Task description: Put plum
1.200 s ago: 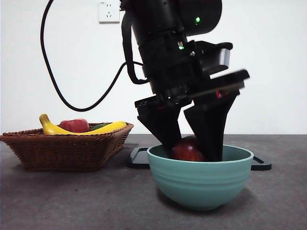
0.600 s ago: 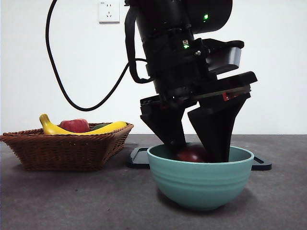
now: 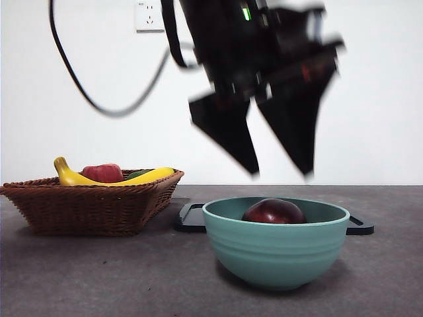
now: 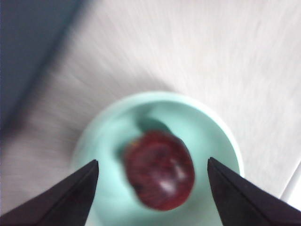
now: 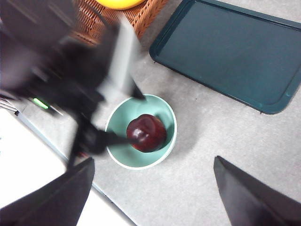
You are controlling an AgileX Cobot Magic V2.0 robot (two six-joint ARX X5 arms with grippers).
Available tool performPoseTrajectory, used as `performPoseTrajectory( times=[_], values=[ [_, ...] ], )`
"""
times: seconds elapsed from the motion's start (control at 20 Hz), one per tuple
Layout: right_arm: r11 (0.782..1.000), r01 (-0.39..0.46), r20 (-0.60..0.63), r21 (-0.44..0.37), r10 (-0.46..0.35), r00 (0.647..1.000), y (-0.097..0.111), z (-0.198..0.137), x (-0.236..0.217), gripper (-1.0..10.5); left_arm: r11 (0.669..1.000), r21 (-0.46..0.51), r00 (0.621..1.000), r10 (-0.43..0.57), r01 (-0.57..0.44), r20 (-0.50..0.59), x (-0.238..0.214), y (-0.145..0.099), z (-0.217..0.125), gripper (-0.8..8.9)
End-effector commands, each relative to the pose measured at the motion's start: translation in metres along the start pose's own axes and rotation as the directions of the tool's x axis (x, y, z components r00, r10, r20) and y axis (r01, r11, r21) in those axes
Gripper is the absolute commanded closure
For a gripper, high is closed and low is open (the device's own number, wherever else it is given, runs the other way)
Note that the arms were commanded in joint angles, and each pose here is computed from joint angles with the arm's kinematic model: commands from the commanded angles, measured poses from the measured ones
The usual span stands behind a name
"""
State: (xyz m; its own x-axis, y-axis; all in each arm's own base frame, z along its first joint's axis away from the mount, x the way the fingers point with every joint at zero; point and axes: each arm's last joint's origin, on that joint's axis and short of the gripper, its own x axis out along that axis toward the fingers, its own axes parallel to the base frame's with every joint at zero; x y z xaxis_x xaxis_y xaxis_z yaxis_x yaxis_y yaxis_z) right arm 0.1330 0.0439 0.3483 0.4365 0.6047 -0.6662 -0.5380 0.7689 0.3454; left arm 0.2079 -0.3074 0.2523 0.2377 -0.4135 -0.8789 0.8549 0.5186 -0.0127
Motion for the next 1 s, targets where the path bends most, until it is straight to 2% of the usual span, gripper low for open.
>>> performPoseTrajectory(
  times=[0.05, 0.3, 0.55, 0.75, 0.9, 1.0],
  values=[
    [1.0, 0.0, 0.018, -0.018, 0.001, 1.0, 0.002, 0.005, -0.003, 5.4, 0.999, -0.02, 0.995, 0.036, -0.035, 0.098, -0.033, 0.007, 0.008, 4.39],
    [1.0, -0.001, 0.018, -0.019, 0.001, 1.0, 0.002, 0.005, -0.003, 5.4, 0.982, -0.173, 0.947, 0.126, -0.076, 0.295, -0.12, 0.037, -0.005, 4.38],
    [1.0, 0.0, 0.018, -0.019, 0.001, 1.0, 0.002, 0.005, -0.003, 5.4, 0.952, -0.286, 0.894, 0.222, -0.112, 0.39, -0.188, 0.056, -0.042, 4.39],
    [1.0, -0.001, 0.018, -0.019, 0.001, 1.0, 0.002, 0.005, -0.003, 5.4, 0.952, -0.306, 0.893, 0.161, -0.028, 0.421, -0.201, 0.056, -0.083, 4.39],
    [1.0, -0.001, 0.018, -0.019, 0.001, 1.0, 0.002, 0.005, -0.003, 5.4, 0.95, -0.313, 0.917, 0.117, 0.009, 0.382, -0.184, 0.049, -0.115, 4.39],
    [1.0, -0.001, 0.017, -0.019, 0.001, 1.0, 0.002, 0.005, -0.003, 5.4, 0.951, -0.298, 0.931, 0.029, 0.087, 0.363, -0.169, 0.043, -0.135, 4.39]
  ],
)
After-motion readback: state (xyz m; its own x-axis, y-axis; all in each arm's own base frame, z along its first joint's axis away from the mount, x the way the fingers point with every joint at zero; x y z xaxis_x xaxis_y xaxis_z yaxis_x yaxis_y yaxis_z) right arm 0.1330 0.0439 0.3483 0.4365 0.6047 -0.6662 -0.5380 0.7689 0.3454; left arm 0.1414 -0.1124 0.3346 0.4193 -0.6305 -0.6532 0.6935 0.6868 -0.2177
